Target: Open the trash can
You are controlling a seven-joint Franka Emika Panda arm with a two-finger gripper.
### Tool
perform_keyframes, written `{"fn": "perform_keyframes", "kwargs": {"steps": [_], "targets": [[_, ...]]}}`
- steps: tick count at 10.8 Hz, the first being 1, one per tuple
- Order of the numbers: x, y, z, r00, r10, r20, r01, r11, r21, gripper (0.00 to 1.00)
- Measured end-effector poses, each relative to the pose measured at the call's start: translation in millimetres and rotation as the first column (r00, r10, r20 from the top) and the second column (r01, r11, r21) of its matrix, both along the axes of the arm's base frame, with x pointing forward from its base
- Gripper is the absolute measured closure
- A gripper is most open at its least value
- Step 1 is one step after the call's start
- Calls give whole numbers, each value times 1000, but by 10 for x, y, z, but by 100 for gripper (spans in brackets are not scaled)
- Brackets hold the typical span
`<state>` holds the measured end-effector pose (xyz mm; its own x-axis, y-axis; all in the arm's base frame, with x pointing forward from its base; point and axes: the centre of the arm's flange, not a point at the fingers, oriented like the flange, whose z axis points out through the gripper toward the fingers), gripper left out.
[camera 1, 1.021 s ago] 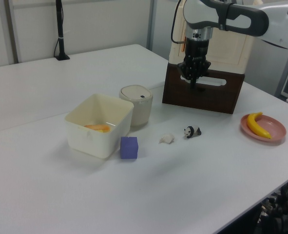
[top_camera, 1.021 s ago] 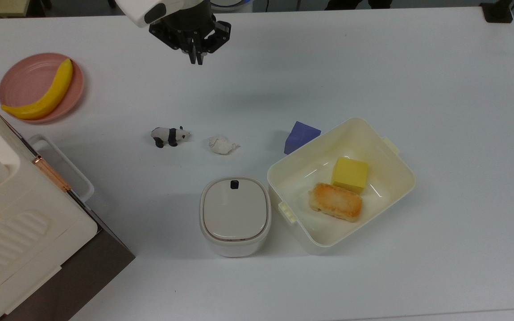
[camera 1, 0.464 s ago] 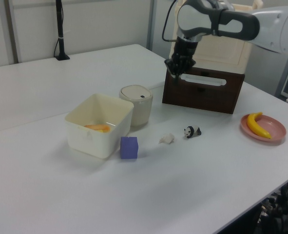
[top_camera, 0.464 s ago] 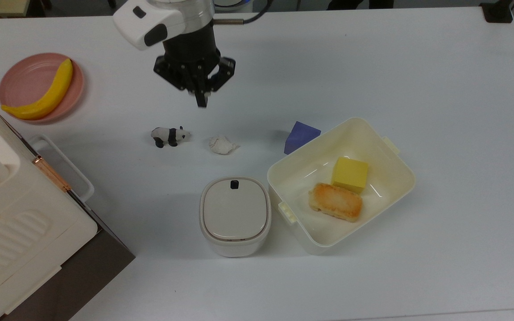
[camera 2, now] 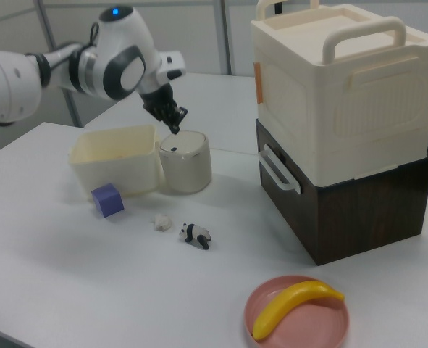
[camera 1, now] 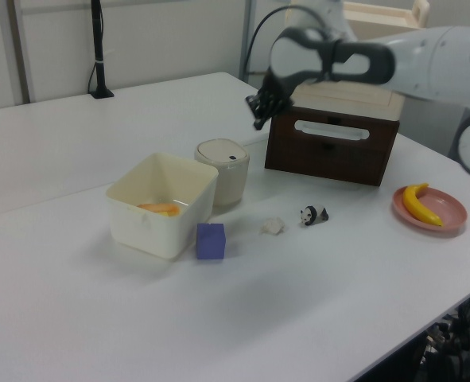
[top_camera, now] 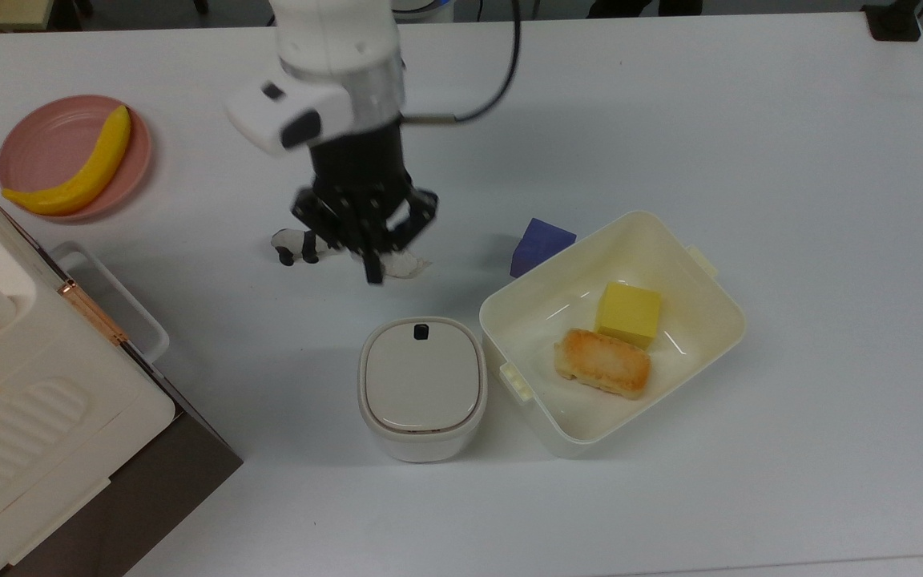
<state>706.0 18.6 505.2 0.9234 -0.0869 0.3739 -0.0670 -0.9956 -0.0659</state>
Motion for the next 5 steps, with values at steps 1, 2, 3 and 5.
{"fn": "perform_keyframes", "kwargs": {"steps": [1, 2, 3, 5], "targets": [[101, 141, -232, 1000, 2, 8, -2, 1000, 0, 99], [174, 240, -461, 1000, 8, 1, -8, 1000, -10, 99], [221, 290, -636, 1000, 9, -12, -10, 1000, -18, 99], [268, 329, -680, 1000, 17, -7, -17, 1000, -26, 99]]}}
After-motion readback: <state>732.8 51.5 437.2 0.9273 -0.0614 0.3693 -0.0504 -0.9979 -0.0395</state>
